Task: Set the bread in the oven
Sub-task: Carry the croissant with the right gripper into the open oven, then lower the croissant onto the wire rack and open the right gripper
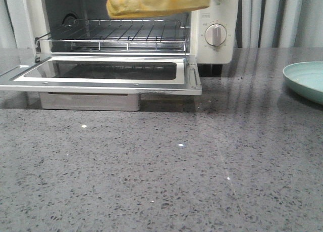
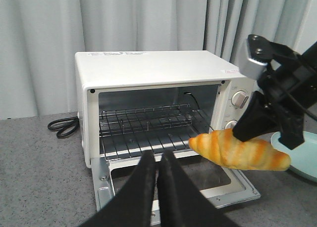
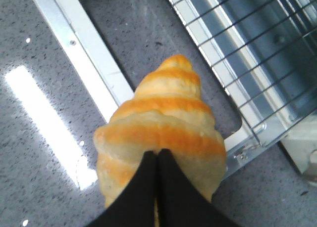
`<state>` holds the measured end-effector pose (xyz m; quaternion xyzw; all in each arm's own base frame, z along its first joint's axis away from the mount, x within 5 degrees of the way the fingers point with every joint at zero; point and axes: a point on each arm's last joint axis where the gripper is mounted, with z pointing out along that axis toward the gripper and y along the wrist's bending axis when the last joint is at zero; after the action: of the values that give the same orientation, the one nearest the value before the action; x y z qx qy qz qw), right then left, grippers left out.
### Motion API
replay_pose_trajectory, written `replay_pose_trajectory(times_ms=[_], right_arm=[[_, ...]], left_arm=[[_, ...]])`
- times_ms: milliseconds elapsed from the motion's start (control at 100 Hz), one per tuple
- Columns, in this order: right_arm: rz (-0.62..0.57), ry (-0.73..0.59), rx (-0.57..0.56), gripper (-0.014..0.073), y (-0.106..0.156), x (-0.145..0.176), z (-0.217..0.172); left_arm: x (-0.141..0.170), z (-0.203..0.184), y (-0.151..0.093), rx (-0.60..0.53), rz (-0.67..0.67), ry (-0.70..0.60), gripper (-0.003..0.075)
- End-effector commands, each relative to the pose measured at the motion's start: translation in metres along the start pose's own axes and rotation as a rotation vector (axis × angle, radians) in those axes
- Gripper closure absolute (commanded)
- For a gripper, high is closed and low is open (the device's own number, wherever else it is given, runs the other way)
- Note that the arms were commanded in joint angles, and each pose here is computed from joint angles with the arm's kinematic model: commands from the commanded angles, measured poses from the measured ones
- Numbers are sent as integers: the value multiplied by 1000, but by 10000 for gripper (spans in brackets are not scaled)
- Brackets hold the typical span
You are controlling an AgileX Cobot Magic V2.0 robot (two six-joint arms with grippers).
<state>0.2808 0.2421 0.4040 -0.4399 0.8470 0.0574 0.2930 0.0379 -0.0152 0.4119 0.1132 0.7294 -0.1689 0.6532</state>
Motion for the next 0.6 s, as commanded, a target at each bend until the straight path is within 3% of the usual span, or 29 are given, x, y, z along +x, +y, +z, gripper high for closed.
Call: replay_pose_trajectory(times_ms=[0, 180, 590], right_arm=[[-37, -152, 64, 670, -7, -17, -22], [-64, -238, 144, 670, -15, -34, -9], [-148, -260, 284, 670, -29, -48, 29]], left_arm=[[-14, -2, -2, 22, -12, -95, 741], [-14, -2, -2, 22, -12, -95, 741], [-14, -2, -2, 22, -12, -95, 741]])
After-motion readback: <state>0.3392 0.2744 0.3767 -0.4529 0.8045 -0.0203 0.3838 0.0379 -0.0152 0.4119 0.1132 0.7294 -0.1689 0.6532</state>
